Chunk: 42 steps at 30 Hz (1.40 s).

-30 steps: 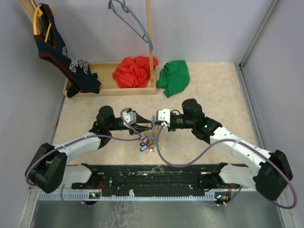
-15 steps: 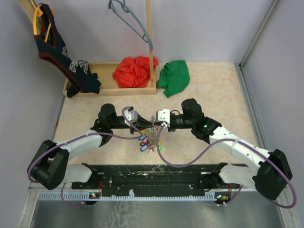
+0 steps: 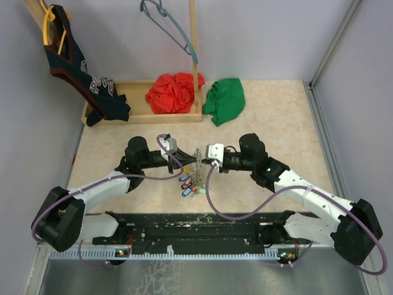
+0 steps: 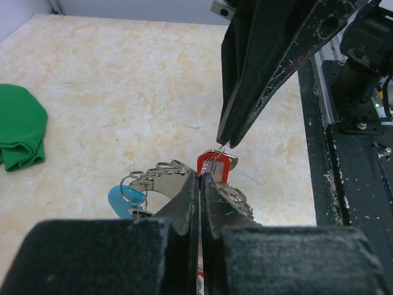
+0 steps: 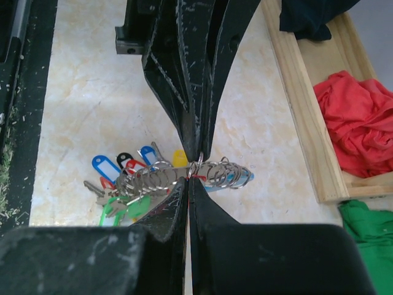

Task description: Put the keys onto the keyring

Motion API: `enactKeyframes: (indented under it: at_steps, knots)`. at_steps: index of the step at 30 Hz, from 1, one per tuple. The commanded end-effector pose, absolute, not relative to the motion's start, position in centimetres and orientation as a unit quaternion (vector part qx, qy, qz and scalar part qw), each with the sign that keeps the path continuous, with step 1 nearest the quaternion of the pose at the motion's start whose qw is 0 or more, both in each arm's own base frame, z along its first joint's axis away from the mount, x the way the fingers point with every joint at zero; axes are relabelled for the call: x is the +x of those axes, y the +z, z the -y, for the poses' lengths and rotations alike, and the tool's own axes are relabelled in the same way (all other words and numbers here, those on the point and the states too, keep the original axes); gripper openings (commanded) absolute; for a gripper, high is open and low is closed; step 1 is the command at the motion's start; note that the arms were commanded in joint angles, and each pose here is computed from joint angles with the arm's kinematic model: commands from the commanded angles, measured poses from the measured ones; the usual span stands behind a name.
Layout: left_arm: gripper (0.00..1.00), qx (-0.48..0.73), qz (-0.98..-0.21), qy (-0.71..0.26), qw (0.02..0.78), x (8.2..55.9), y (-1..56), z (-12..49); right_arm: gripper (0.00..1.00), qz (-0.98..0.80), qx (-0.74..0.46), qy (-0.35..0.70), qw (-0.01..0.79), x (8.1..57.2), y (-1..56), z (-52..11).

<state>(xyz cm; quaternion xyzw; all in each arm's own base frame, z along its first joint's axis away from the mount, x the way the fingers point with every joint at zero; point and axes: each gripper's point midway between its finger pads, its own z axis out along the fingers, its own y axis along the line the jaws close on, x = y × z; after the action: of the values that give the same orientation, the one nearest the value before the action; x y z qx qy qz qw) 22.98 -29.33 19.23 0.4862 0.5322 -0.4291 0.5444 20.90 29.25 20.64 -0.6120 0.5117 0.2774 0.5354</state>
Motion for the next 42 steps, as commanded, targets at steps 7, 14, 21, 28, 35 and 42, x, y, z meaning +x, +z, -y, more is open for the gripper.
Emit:
enactKeyframes:
  at_steps: [7,14,21,28,35,42]
  knots:
    - [0.0,0.406,-0.545,-0.437,0.59,23.9,21.9,28.5,0.0,-0.504,-0.606,0.299,0.538,19.5,19.8,-30.8]
    - [0.0,0.387,-0.544,-0.45,0.593,23.8,21.9,28.5,0.0,-0.508,-0.603,0.297,0.539,19.8,18.6,-32.1]
    - [0.0,0.377,-0.544,-0.442,0.605,23.9,22.1,28.1,0.0,-0.531,-0.583,0.264,0.555,20.5,18.1,-30.6]
    - [0.0,0.386,-0.536,-0.445,0.604,23.5,21.9,28.2,0.03,-0.546,-0.554,0.286,0.56,20.1,18.9,-30.1]
    - [0.0,0.399,-0.526,-0.446,0.604,23.0,22.0,28.2,0.34,-0.546,-0.525,0.34,0.558,21.1,20.4,-29.4]
    - [0.0,0.406,-0.52,-0.45,0.601,22.7,22.1,28.3,0.51,-0.537,-0.542,0.375,0.526,21.3,20.1,-30.2]
